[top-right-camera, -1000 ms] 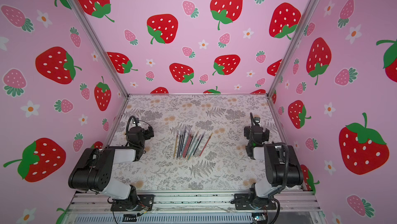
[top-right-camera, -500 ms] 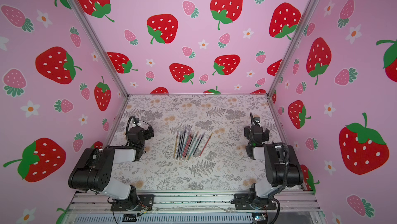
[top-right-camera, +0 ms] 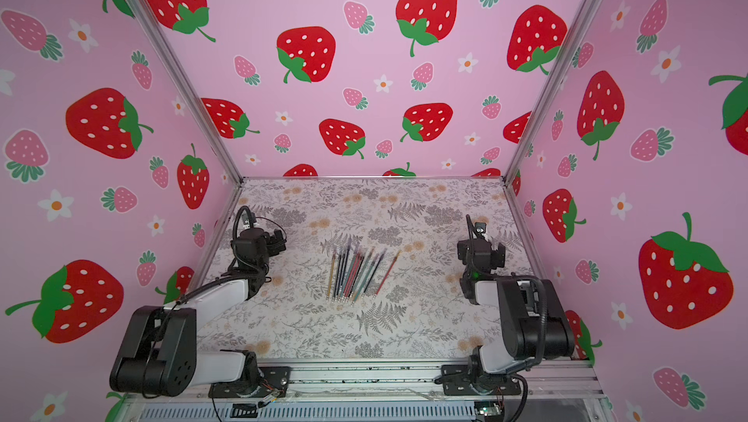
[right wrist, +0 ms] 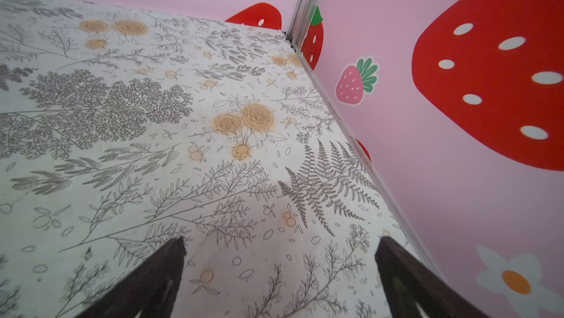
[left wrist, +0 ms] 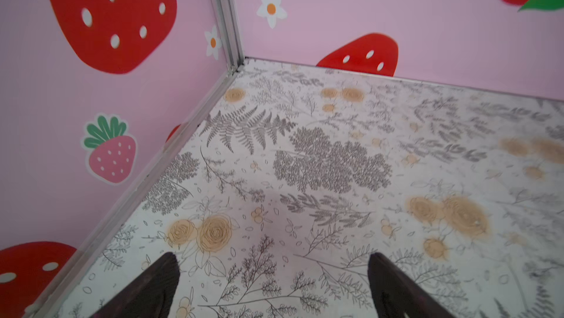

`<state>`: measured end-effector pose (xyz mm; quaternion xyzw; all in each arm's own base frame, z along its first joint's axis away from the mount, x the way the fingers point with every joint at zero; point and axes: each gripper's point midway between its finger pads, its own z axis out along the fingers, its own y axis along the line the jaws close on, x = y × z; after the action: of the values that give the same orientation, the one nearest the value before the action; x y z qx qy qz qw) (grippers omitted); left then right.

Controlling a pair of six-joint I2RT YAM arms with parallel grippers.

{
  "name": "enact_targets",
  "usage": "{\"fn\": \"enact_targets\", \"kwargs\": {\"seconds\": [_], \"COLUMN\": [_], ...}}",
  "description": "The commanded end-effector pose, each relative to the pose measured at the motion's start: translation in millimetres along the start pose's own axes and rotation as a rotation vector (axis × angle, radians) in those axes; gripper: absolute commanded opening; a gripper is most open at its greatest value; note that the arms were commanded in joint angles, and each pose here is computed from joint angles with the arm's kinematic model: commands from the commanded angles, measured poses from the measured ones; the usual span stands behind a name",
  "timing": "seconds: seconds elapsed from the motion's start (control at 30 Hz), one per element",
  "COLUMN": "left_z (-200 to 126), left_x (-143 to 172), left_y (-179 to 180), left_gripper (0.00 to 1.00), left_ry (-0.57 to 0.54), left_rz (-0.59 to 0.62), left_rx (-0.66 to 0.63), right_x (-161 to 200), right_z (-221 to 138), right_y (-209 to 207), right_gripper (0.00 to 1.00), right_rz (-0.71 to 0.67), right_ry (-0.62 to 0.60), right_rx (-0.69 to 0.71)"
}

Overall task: Remove the protective cover of the pencils
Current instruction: Adjust the pencil at the center of the board.

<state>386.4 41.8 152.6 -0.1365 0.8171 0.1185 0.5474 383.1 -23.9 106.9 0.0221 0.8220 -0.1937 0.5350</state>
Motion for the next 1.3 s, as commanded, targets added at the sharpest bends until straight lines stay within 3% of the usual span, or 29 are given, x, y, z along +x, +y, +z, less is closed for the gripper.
{"fn": "enact_targets", "kwargs": {"seconds": [0.0,0.13,0.2,0.27,0.3,0.37,0.43,0.47,0.57,0.67,0.8,0.9,1.0,1.07,1.2,1.27], "left_z": [-23.3,-59.4,-85.6,-103.1,-107.8,-111.0,-110.4,-112.1,-114.4,-112.3,-108.7,-106.3,-102.1,-96.5,-87.5,-80.3], "left_x": [-8.5,-36.4,-44.7,-54.8,-54.4,-46.2,-27.8,-23.7,-25.0,-15.3,7.0,-4.1,1.7,5.6,32.4,42.8], "left_y": [2.9,-12.4,-36.8,-42.4,-36.9,-13.2,29.6,38.2,30.7,29.8,46.7,48.3,55.2,45.1,50.8,55.5], "left_gripper": [0.99,0.99,0.99,0.99,0.99,0.99,0.99,0.99,0.99,0.99,0.99,0.99,0.99,0.99,0.99,0.99], "left_ry": [0.018,-0.013,0.002,-0.057,-0.065,-0.079,-0.079,-0.078,-0.014,0.137,0.313,0.291,0.251,0.249,0.283,0.301], "left_rz": [-0.055,-0.16,-0.122,-0.182,-0.252,-0.394,-0.566,-0.593,-0.546,-0.549,-0.654,-0.591,-0.635,-0.56,-0.527,-0.516], "left_rx": [0.025,0.191,0.381,0.465,0.463,0.369,0.159,0.129,0.181,0.131,-0.068,-0.068,-0.104,-0.037,-0.084,-0.127], "right_x": [-58.1,-95.7,-103.5,-112.1,-110.2,-108.9,-114.3,-120.1,-117.5,-106.1,-92.8,-94.4,-86.5,-91.8,-91.7,-90.3], "right_z": [-19.4,-48.4,-70.6,-87.4,-94.5,-109.7,-126.5,-137.1,-149.6,-149.8,-139.7,-140.6,-142.5,-150.5,-147.6,-143.2], "right_y": [-18.4,-16.3,-2.3,5.6,-2.5,-17.1,-16.8,-13.5,-12.4,-12.0,-19.5,-19.6,-28.5,-22.3,-7.9,9.0], "right_gripper": [0.99,0.99,0.99,0.99,0.99,1.0,0.99,0.99,0.99,0.99,0.99,0.99,0.99,0.99,1.0,0.91], "right_rz": [0.032,0.225,0.295,0.33,0.403,0.5,0.507,0.492,0.515,0.54,0.582,0.632,0.724,0.67,0.625,0.632], "right_ry": [-0.037,0.036,0.125,0.104,0.091,0.021,-0.03,-0.054,-0.042,-0.002,0.059,0.026,-0.043,-0.077,0.033,0.083], "right_rx": [0.041,-0.093,-0.233,-0.326,-0.304,-0.283,-0.353,-0.404,-0.444,-0.437,-0.351,-0.363,-0.335,-0.396,-0.441,-0.498]}}
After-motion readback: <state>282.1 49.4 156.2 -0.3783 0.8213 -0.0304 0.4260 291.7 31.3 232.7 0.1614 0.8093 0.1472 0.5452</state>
